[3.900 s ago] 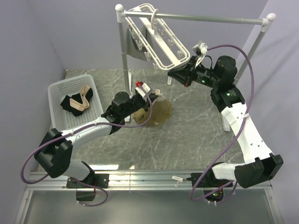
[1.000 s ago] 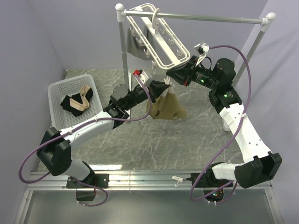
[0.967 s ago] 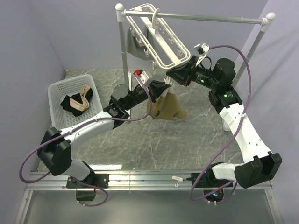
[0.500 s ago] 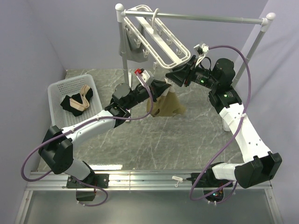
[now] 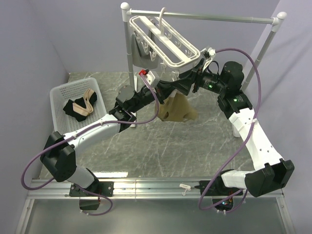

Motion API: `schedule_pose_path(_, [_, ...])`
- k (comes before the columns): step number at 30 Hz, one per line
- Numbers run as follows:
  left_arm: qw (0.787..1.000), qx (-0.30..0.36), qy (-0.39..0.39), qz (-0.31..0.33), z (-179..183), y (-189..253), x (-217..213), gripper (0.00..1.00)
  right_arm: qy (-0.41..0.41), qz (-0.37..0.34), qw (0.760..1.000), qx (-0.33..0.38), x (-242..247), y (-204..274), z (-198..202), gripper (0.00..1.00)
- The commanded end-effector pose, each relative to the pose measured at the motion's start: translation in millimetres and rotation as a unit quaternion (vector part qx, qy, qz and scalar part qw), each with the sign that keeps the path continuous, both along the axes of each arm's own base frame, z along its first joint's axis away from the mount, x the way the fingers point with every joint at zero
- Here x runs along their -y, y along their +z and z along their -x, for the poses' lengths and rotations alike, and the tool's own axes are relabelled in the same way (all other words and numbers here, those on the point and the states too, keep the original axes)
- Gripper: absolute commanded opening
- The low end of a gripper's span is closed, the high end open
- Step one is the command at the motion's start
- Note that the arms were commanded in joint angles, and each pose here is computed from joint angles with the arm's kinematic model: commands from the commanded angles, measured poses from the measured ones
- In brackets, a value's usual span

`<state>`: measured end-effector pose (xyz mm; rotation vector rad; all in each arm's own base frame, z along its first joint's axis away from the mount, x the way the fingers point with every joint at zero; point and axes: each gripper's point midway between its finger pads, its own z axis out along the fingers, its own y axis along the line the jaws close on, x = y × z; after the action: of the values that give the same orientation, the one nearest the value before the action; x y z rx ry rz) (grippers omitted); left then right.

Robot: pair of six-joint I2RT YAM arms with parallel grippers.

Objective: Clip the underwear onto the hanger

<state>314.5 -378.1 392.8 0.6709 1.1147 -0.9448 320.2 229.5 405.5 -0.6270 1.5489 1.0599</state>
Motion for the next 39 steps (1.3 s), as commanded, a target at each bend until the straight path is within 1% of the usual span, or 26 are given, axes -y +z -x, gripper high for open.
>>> schedule_pose_path(1, [1.0, 0.023, 0.008, 0.018, 3.7, 24.1, -7.9, 0.01, -0.006, -0.002, 0.999, 0.035, 7.6, 18.6, 16.8, 0.82])
schedule_pose_path(8, [1.0, 0.013, 0.016, 0.008, 1.9, 17.4, -19.7, 0.02, -0.023, 0.01, 0.998, 0.053, 21.8, 21.0, 34.3, 0.86])
schedule_pose_path(15, [1.0, 0.004, 0.028, 0.003, -3.0, 16.8, -37.4, 0.02, -0.031, 0.02, 0.998, 0.054, 31.3, 17.6, 46.8, 0.86])
schedule_pose_path(25, [1.0, -0.008, 0.029, -0.005, -1.6, 15.1, -65.0, 0.04, -0.05, 0.027, 0.998, 0.037, 45.7, -2.5, 47.7, 0.86])
schedule_pose_path(27, [1.0, -0.011, 0.028, -0.005, -2.6, 16.1, -71.5, 0.06, -0.055, 0.025, 0.998, 0.035, 47.9, -6.6, 46.9, 0.86])
schedule_pose_path(29, [1.0, -0.012, 0.011, -0.014, 2.4, 14.8, -72.6, 0.08, -0.058, 0.023, 0.998, 0.03, 48.9, -10.2, 45.3, 0.85])
schedule_pose_path(34, [0.999, -0.019, -0.015, -0.028, 8.6, 9.1, -81.8, 0.1, -0.059, 0.023, 0.998, 0.029, 49.5, -14.1, 42.2, 0.85])
schedule_pose_path(37, [0.998, -0.024, -0.04, -0.042, 14.2, 3.5, -85.8, 0.17, -0.057, 0.028, 0.998, 0.024, 49.5, -20.7, 39.4, 0.85])
schedule_pose_path(39, [0.996, -0.027, -0.061, -0.052, 19.5, 0.1, -89.3, 0.24, -0.057, 0.03, 0.998, 0.017, 49.8, -27.4, 36.7, 0.85])
